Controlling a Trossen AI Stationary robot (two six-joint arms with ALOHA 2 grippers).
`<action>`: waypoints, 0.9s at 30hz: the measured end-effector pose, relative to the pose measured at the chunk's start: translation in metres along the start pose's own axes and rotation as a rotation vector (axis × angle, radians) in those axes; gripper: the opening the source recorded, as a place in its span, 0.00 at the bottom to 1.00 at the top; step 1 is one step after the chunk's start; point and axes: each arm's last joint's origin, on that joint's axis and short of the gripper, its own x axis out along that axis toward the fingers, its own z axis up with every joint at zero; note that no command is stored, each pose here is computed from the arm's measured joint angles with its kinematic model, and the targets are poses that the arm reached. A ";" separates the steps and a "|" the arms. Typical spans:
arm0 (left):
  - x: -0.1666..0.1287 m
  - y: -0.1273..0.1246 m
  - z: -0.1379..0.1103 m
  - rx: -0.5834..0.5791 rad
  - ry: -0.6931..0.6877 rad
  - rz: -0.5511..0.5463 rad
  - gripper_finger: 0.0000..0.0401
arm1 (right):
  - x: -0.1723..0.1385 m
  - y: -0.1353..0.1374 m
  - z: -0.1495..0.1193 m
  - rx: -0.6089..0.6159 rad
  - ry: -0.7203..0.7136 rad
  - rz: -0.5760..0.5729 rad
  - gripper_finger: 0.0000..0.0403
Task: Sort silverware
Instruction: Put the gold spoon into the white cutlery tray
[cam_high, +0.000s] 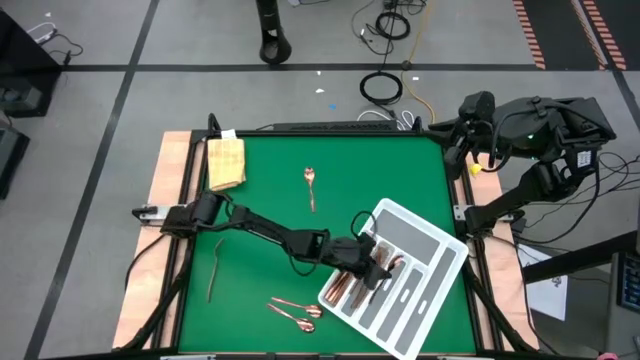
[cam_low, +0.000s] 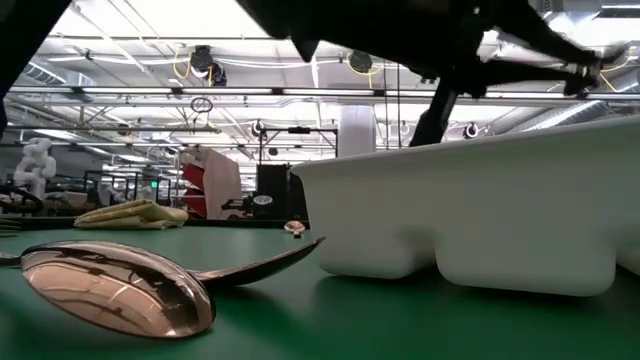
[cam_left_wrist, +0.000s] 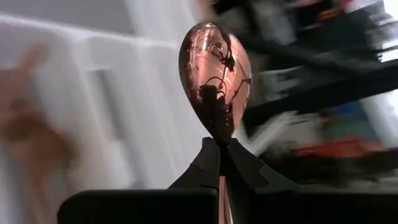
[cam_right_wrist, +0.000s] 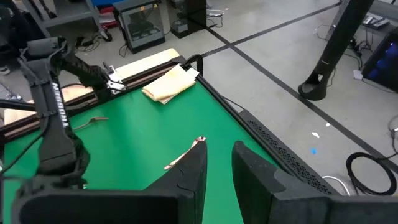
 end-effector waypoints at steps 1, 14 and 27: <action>0.002 0.002 -0.001 0.009 0.003 0.060 0.02 | 0.000 0.000 0.000 -0.004 0.000 0.000 0.16; 0.011 0.008 -0.001 -0.006 -0.034 0.150 0.02 | -0.004 -0.003 -0.001 -0.055 0.000 0.024 0.16; 0.011 0.003 -0.018 0.068 0.011 0.168 0.02 | -0.009 -0.006 -0.001 -0.064 -0.011 0.027 0.16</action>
